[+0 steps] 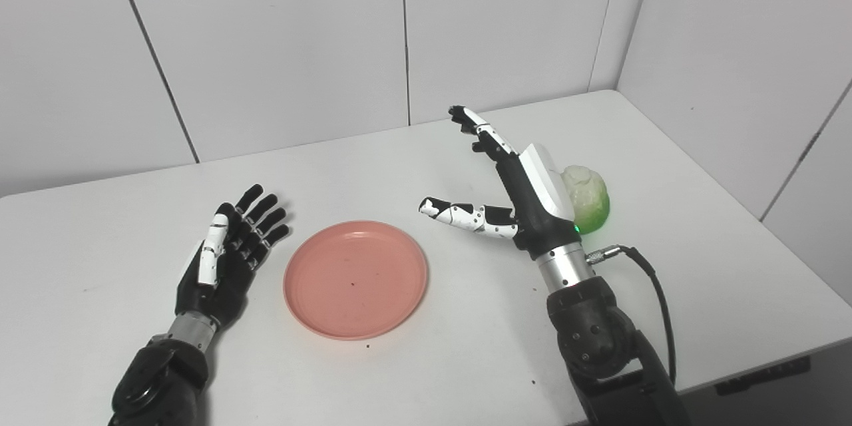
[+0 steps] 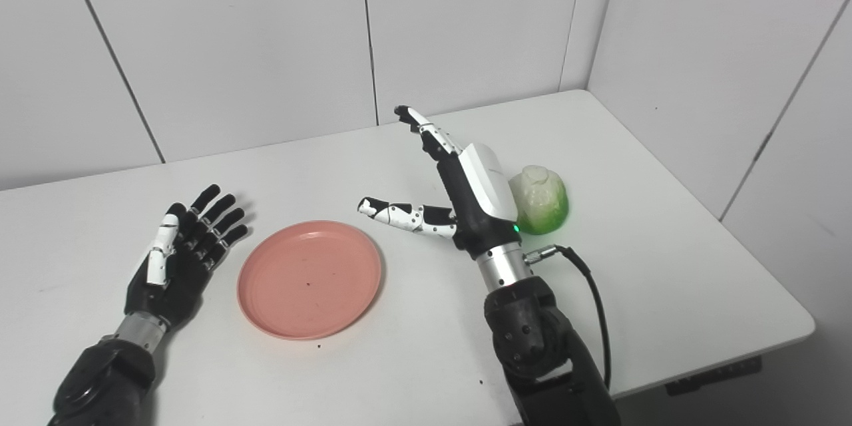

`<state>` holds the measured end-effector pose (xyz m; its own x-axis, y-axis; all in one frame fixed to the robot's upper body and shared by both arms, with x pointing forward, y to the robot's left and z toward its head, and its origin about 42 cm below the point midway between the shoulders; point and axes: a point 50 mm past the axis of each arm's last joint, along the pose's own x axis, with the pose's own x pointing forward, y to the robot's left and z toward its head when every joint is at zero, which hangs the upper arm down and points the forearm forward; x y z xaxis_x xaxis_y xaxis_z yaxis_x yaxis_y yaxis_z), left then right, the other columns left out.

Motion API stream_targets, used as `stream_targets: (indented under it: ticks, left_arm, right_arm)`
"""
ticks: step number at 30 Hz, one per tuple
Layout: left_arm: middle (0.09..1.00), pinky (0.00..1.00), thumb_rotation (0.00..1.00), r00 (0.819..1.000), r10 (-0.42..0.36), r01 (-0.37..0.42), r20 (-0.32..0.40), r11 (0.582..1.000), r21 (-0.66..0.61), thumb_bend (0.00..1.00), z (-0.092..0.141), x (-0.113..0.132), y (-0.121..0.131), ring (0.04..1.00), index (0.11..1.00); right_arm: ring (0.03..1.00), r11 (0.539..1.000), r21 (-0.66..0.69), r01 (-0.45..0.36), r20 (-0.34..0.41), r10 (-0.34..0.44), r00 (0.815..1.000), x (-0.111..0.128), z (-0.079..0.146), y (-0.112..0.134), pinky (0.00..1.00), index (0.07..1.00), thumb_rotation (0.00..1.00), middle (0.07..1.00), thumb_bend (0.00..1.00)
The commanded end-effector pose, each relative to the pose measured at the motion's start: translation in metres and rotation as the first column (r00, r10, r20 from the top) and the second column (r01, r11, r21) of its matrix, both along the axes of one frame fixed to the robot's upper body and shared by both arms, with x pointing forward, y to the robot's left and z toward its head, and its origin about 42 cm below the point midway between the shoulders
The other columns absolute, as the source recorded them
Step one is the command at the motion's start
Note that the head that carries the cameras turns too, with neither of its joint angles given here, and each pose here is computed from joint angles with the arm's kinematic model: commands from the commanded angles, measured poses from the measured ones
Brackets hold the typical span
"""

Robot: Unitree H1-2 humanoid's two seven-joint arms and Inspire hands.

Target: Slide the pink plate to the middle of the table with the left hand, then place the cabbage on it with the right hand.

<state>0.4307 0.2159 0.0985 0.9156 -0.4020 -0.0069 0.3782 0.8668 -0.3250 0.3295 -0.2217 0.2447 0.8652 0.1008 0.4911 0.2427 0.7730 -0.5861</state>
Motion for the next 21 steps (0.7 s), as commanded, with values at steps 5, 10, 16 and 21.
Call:
stream_targets:
  ticks: [5,10,16,21]
  left_arm:
    - [0.905,0.86,0.91,0.981,0.027,-0.024,-0.193,1.0,0.017,0.52,-0.059,-0.031,0.024,0.886,0.892]
    - [0.899,0.84,0.88,0.978,0.026,-0.027,-0.207,1.0,-0.002,0.52,-0.062,-0.028,0.032,0.874,0.888]
    - [0.895,0.85,0.88,0.976,0.024,-0.028,-0.216,1.0,-0.011,0.52,-0.064,-0.026,0.039,0.872,0.888]
    - [0.892,0.83,0.87,0.974,0.033,-0.039,-0.225,0.999,-0.022,0.52,-0.066,-0.024,0.047,0.864,0.884]
  right_arm:
    - [0.847,0.997,-0.045,0.067,0.153,-0.059,0.986,0.005,0.048,-0.016,0.75,0.893,0.55,0.883,0.9]
    - [0.877,0.988,-0.076,0.135,0.18,-0.12,0.976,0.004,0.064,-0.037,0.8,0.92,0.56,0.904,0.97]
    - [0.889,0.957,-0.128,0.259,0.183,-0.234,0.955,0.003,0.069,-0.07,0.81,0.942,0.62,0.921,1.0]
    - [0.937,0.939,-0.129,0.317,0.134,-0.3,0.944,-0.004,0.07,-0.091,0.85,0.987,0.61,0.974,1.0]
